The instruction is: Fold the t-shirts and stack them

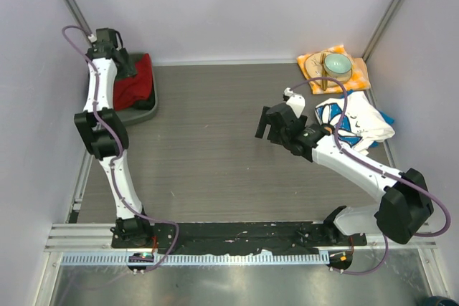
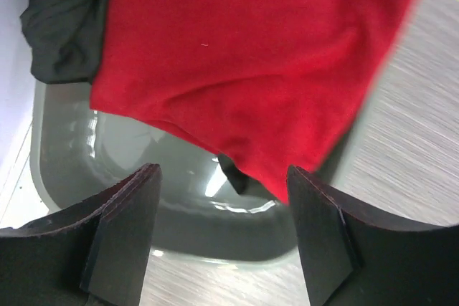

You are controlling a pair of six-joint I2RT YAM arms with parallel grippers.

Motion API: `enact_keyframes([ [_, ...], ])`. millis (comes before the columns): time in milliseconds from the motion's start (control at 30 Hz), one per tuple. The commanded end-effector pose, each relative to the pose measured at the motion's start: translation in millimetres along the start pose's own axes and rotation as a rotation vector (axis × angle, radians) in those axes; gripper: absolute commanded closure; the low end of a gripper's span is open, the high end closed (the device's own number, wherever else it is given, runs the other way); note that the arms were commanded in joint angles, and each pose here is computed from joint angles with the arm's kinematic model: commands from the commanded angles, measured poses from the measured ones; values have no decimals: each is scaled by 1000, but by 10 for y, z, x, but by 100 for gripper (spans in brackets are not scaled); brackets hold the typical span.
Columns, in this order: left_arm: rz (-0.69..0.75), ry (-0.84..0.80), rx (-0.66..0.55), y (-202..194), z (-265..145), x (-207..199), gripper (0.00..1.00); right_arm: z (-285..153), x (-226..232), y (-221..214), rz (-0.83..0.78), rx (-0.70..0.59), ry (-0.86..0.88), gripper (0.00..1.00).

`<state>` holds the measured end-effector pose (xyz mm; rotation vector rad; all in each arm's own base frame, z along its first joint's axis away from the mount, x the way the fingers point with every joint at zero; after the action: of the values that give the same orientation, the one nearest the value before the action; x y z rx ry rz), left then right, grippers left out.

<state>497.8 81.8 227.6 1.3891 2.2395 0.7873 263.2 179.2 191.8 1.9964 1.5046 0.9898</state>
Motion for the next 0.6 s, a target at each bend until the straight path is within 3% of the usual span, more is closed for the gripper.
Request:
enact_keyframes([
  [0, -34, 113, 24, -59, 340, 190, 25, -41, 65, 80, 41, -57, 42, 0],
  [300, -33, 87, -16, -7, 739, 125, 25, 201, 126, -70, 21, -22, 29, 0],
  [567, -25, 132, -67, 86, 812, 198, 29, 317, 153, -156, 10, 5, 24, 0],
])
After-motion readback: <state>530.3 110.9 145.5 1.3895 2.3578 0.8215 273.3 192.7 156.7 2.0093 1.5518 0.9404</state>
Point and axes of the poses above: each gripper's point midway between its finger pads, its own z axis out along the fingers, its own x axis along the line the jaws close on, y = z × x, the point moved 6 cm from there along -z, back along the fingers, and after that the axes turned 2 degrees about z, right-handed, at the moved point
